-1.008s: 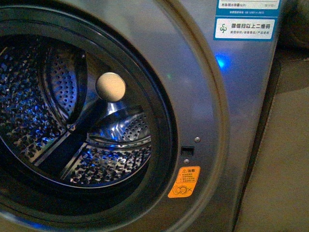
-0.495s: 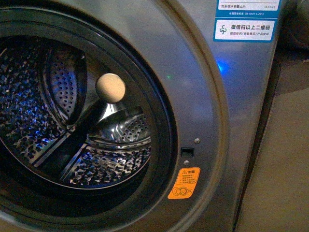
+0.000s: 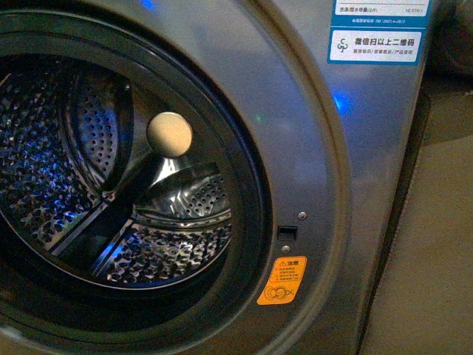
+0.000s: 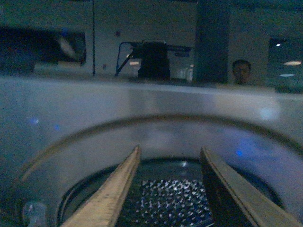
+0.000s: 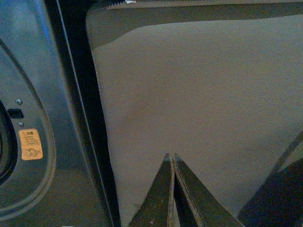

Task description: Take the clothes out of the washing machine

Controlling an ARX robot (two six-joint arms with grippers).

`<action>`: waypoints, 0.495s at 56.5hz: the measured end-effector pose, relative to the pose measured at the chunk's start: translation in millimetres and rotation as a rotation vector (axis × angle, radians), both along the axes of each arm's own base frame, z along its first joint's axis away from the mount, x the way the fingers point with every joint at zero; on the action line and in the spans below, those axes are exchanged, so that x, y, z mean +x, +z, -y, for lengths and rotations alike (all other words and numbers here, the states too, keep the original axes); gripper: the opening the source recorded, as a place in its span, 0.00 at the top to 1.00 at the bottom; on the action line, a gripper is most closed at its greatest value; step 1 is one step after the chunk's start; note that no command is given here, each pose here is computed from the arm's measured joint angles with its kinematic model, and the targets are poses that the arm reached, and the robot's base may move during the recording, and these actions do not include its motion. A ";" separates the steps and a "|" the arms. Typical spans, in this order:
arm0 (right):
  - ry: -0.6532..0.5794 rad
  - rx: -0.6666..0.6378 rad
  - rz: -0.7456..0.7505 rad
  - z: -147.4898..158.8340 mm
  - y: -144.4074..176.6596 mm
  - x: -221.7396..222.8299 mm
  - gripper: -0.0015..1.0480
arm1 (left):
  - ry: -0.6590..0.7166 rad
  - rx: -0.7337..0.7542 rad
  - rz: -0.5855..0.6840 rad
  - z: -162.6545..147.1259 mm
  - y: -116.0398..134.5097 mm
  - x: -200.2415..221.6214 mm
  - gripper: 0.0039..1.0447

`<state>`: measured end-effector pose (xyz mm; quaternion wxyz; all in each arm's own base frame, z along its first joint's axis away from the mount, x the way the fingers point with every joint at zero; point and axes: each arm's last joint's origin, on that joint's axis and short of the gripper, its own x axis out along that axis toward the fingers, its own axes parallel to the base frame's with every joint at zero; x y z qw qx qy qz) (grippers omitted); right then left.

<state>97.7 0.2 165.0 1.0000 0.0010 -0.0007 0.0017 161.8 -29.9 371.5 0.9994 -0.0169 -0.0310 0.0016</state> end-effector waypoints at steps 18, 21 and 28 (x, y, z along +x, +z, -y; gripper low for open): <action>0.000 0.000 0.000 0.0 0.0 0.0 0.98 | -0.006 0.026 -0.060 -13.2 -90.3 -13.3 0.97; 0.000 0.000 0.000 0.0 0.0 0.0 0.98 | -0.005 0.026 -0.055 -15.2 -99.6 -16.9 0.97; 0.000 0.000 0.000 0.0 0.0 0.0 0.98 | -0.031 0.028 -0.064 -20.3 -124.0 -23.8 0.97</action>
